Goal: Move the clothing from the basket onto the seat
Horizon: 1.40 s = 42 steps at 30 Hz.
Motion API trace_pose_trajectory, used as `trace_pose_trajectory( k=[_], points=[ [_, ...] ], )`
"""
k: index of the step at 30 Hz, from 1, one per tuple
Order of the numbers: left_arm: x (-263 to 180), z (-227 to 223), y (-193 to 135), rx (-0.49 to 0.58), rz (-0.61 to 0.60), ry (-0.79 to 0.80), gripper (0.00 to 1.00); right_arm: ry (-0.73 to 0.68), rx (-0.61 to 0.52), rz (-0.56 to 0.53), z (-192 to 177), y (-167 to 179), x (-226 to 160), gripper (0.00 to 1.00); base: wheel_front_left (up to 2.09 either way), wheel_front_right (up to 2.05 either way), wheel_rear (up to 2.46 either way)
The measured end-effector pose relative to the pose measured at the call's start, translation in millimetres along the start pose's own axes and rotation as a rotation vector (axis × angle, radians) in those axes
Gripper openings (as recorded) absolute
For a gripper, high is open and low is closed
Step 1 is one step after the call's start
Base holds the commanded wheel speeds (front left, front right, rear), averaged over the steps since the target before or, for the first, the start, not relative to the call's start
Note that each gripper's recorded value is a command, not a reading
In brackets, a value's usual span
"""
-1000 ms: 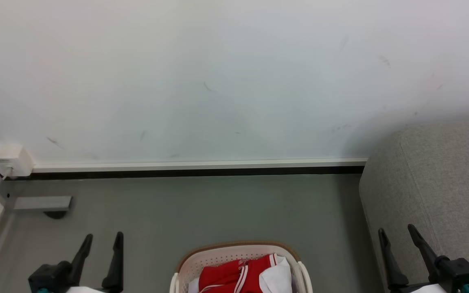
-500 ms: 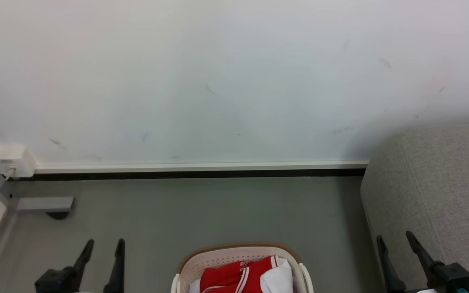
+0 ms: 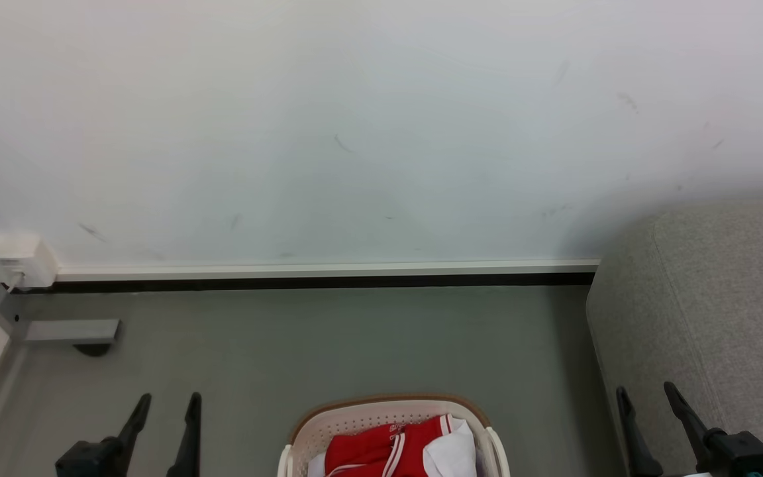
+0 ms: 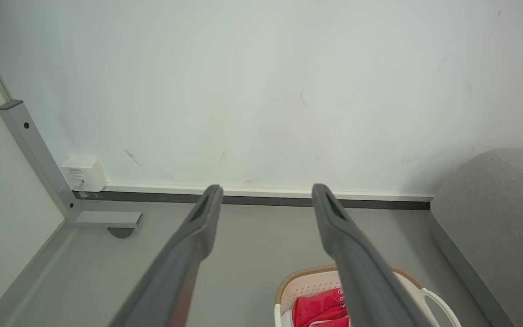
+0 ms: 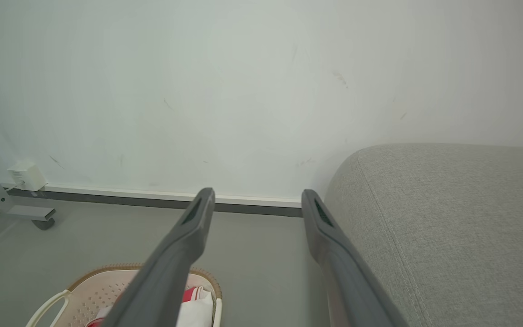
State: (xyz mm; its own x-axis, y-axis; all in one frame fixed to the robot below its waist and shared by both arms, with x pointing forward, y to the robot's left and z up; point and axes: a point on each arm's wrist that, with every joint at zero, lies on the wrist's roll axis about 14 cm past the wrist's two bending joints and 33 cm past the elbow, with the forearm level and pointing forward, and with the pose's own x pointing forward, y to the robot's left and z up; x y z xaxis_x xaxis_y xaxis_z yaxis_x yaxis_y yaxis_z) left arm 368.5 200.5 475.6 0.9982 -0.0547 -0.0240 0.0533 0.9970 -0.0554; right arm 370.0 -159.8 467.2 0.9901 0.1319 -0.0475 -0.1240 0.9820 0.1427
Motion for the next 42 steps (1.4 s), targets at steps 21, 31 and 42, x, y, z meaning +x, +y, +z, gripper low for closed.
trace_pose_trajectory(
  k=[21,31,42],
  points=[
    [37.7,-3.8,-52.2,-0.013,-0.171,0.018,1.0,-0.063,0.009,-0.049,19.8,-15.9,3.1,1.0,0.0,0.0,0.0],
    [70.3,-74.2,-122.3,0.084,-0.447,0.263,1.0,-0.104,-0.007,-0.105,33.8,-35.1,10.7,1.0,0.0,0.0,0.0],
    [55.8,-177.6,-170.2,0.185,-0.711,0.639,1.0,-0.091,-0.049,-0.176,30.6,-60.3,17.8,1.0,0.0,0.0,0.0]
  ],
)
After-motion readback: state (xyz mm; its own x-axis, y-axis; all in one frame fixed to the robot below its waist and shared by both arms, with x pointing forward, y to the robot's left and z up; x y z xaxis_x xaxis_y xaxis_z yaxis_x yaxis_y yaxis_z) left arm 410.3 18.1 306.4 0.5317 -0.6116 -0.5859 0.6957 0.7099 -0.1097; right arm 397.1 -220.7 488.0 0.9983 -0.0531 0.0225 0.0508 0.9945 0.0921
